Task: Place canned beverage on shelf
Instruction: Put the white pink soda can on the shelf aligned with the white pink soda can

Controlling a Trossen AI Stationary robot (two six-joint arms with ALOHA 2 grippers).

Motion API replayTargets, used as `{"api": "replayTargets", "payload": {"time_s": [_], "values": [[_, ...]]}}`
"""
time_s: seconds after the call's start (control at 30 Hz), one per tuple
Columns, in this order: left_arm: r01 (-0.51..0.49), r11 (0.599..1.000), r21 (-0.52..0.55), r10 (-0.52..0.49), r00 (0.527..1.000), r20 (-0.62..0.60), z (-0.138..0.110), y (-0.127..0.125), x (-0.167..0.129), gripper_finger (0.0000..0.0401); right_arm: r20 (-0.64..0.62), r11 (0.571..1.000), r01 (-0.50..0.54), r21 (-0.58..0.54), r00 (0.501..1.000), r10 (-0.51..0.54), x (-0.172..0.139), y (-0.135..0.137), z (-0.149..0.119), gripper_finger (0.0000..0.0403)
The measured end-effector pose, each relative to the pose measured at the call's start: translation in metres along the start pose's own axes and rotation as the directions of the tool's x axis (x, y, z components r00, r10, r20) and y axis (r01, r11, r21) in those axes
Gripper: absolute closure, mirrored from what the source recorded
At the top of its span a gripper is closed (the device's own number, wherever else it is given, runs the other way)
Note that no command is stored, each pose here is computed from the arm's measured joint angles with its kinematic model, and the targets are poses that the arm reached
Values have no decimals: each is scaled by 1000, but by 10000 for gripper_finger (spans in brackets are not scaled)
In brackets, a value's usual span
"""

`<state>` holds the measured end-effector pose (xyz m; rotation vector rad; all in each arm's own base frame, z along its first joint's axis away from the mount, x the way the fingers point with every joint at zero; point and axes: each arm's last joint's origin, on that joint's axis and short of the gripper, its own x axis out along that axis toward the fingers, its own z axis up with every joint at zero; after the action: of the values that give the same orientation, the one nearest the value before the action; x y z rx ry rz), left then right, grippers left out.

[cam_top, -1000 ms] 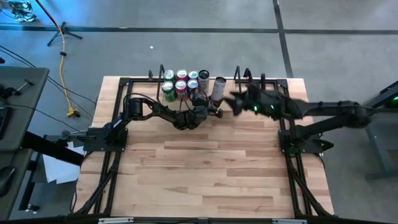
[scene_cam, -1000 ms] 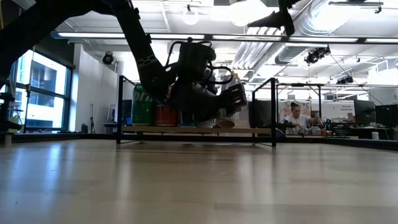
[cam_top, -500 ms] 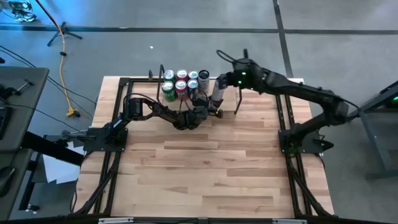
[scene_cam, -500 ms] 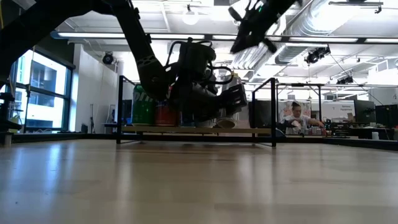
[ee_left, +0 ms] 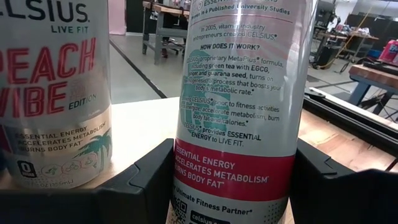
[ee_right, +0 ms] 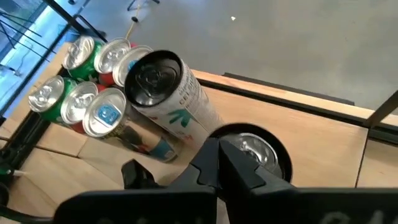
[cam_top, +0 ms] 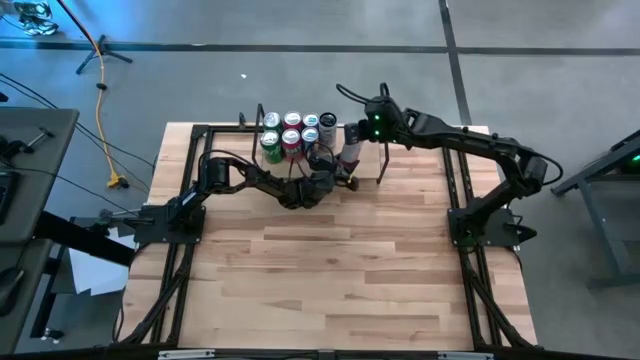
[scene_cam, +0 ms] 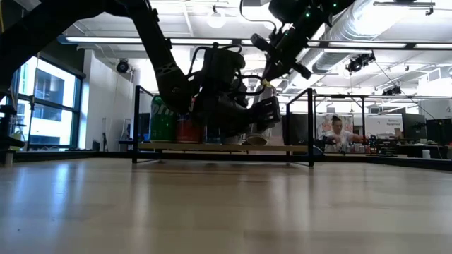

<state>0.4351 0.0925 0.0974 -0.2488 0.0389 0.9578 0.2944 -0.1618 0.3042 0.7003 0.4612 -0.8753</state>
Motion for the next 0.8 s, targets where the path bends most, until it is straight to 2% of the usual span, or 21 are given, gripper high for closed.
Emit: {"api": "replayTargets", "payload": {"time_s": [0.8], "values": [[2, 1000, 3, -2, 1000, -1, 0, 0, 0, 205, -32, 1000, 5, -4, 999, -5, 11, 0, -4, 403]]}}
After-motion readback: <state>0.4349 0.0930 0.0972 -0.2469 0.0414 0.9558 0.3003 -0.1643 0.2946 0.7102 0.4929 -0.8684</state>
